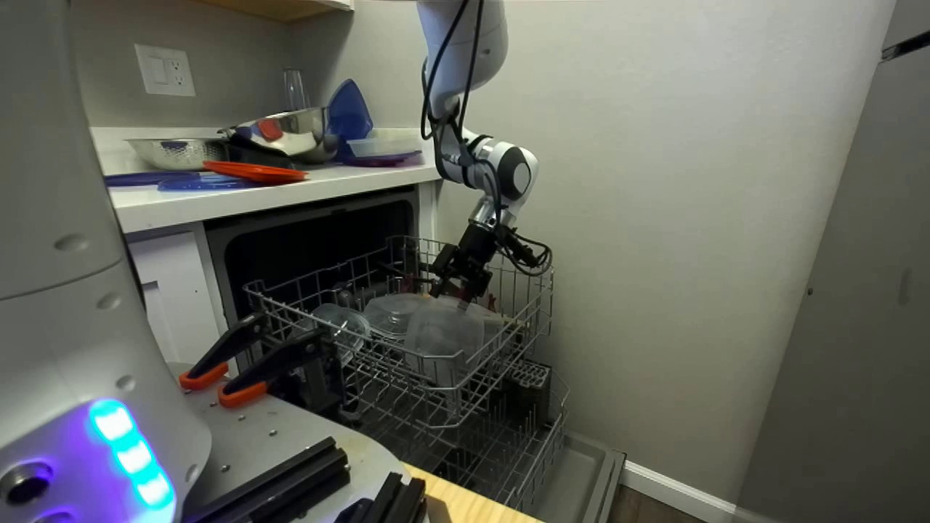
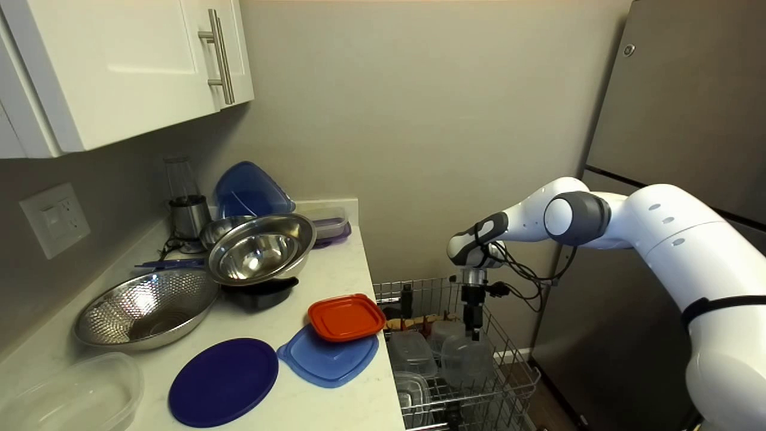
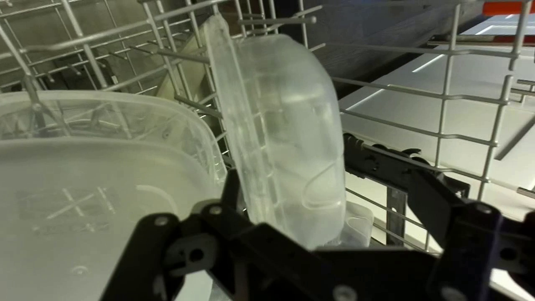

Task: Put the bowl on the counter

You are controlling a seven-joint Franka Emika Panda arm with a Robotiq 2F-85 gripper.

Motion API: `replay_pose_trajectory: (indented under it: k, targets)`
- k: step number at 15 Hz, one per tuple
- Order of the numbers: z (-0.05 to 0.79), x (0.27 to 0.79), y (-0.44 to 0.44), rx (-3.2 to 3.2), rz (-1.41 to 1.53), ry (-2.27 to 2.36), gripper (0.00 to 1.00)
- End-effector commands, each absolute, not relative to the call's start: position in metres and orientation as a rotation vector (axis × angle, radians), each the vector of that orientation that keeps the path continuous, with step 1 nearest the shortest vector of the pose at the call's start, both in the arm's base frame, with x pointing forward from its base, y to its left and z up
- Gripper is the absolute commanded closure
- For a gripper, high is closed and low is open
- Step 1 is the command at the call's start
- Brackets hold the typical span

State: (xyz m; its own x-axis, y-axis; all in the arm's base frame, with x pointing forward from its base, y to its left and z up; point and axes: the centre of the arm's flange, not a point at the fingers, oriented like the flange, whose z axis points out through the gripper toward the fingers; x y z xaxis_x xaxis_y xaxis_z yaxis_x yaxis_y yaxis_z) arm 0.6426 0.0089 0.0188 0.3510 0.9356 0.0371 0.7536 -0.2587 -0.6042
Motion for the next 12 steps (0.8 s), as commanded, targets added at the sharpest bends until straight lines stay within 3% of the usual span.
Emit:
replay_pose_trajectory:
  k: [1, 3, 4, 5, 12]
  targets:
    - [0.024, 0.649, 0.007, -2.037, 0.504, -1.482, 0.00]
    - [0.024, 0.649, 0.007, -2.024, 0.519, -1.475, 0.00]
    - [0.023, 0.649, 0.007, -2.017, 0.525, -1.475, 0.06]
    - [0.022, 0.649, 0.006, -2.012, 0.528, -1.475, 0.26]
    - [0.013, 0.652, 0.007, -1.993, 0.537, -1.466, 0.72]
